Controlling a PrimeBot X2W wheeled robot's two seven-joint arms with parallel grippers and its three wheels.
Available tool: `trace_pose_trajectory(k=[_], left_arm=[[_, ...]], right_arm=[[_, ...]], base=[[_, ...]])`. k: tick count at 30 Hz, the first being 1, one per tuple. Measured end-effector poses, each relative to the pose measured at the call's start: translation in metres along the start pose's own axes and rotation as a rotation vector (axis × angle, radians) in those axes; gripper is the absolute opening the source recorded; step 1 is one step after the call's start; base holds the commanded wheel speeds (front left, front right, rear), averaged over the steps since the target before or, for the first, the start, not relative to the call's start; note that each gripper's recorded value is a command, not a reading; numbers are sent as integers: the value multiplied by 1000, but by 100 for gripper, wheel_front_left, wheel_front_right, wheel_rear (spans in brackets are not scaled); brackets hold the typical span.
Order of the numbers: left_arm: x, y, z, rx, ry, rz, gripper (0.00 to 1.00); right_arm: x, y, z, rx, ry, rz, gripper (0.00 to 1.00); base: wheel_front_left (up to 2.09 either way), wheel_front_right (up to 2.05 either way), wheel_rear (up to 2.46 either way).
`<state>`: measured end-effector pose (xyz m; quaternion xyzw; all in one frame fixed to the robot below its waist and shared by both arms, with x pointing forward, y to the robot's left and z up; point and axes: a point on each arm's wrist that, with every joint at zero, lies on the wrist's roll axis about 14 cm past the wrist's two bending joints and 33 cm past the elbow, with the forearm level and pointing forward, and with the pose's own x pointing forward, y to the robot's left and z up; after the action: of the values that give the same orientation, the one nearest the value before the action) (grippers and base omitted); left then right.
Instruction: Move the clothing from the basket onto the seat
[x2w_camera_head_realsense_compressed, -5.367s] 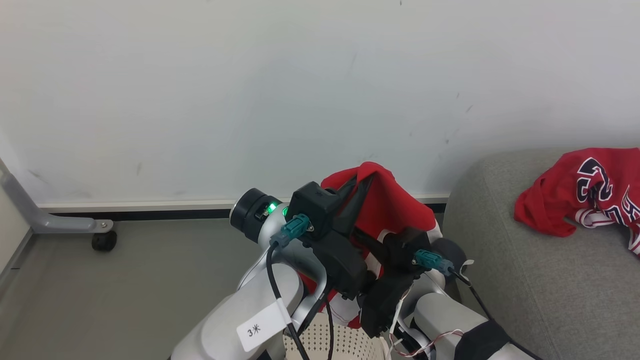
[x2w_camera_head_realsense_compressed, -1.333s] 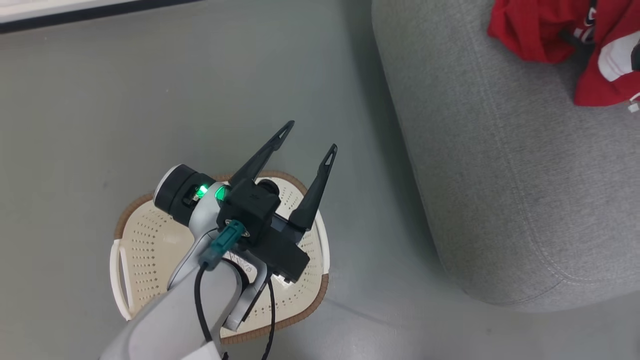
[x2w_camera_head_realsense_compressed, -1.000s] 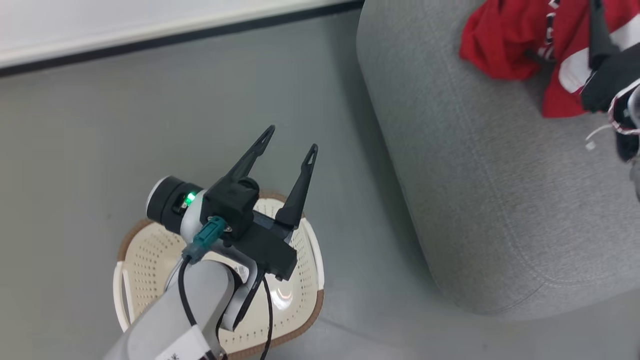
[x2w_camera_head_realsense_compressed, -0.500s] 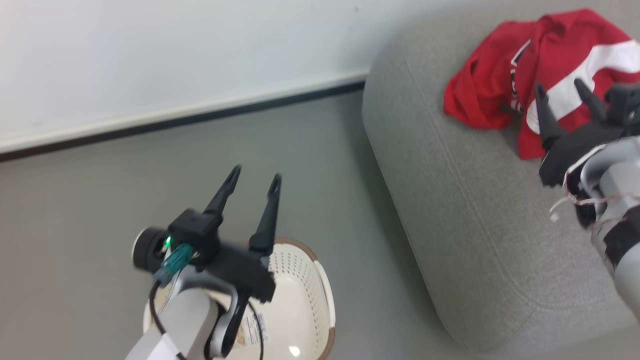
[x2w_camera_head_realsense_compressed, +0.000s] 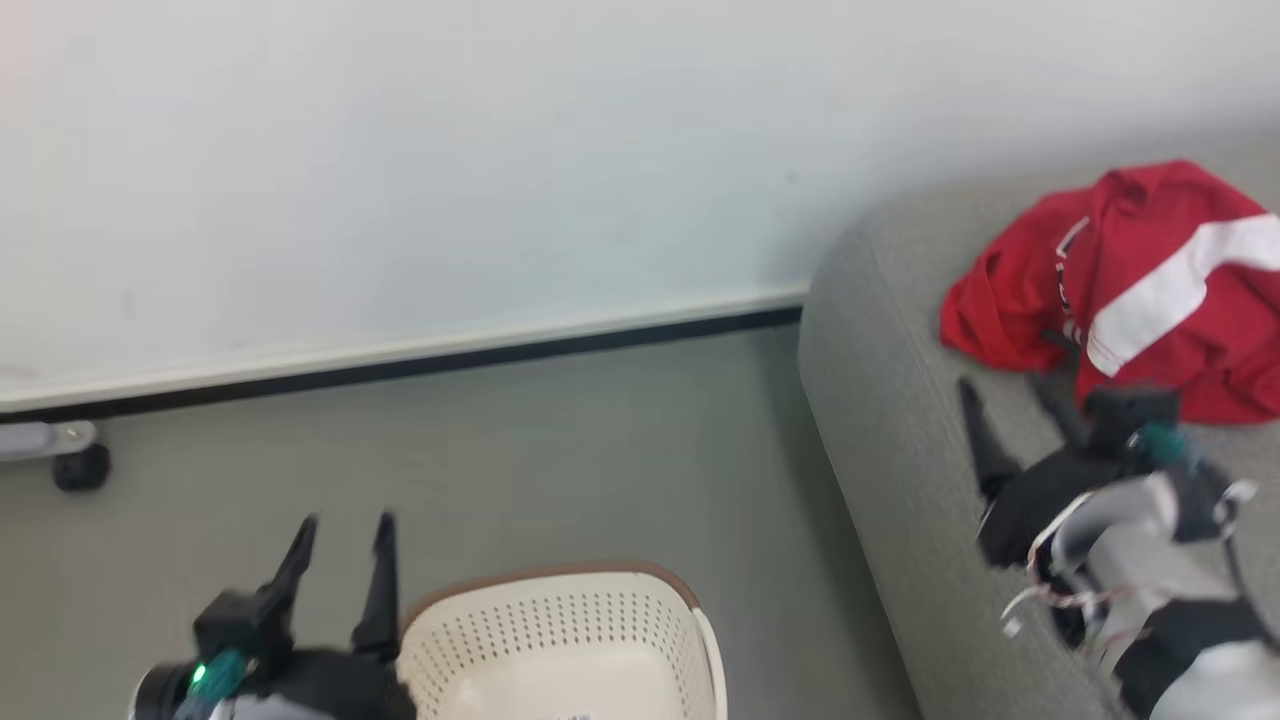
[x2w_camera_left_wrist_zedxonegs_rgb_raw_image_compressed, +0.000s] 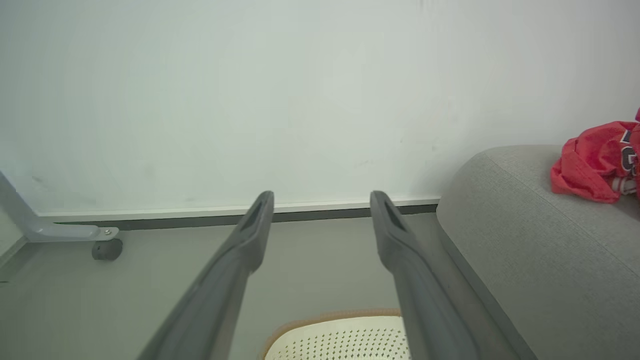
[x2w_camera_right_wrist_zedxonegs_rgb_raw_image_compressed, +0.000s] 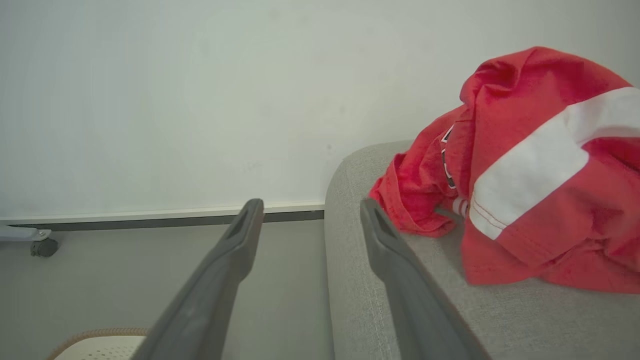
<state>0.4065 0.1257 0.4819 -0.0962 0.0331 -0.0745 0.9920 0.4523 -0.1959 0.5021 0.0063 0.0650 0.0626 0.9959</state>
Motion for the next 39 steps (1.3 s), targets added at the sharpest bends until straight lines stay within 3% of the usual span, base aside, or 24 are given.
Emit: trace_pose_trajectory(k=[8, 15, 30, 39], left_arm=[[-44, 37, 7, 3, -38, 113, 100], [-62, 50, 5, 3, -42, 159, 100], [-77, 50, 6, 14, -63, 184, 100], [-84, 53, 7, 26, -71, 200, 100]], right_arm=[[-23, 53, 0, 2, -60, 69, 100], [-43, 73, -1, 11, -101, 99, 100], [-86, 64, -4, 93, -165, 41, 100], [-103, 43, -4, 98, -198, -48, 100]], base=[[0, 0, 0], [0, 0, 0], [0, 0, 0], [0, 0, 0]])
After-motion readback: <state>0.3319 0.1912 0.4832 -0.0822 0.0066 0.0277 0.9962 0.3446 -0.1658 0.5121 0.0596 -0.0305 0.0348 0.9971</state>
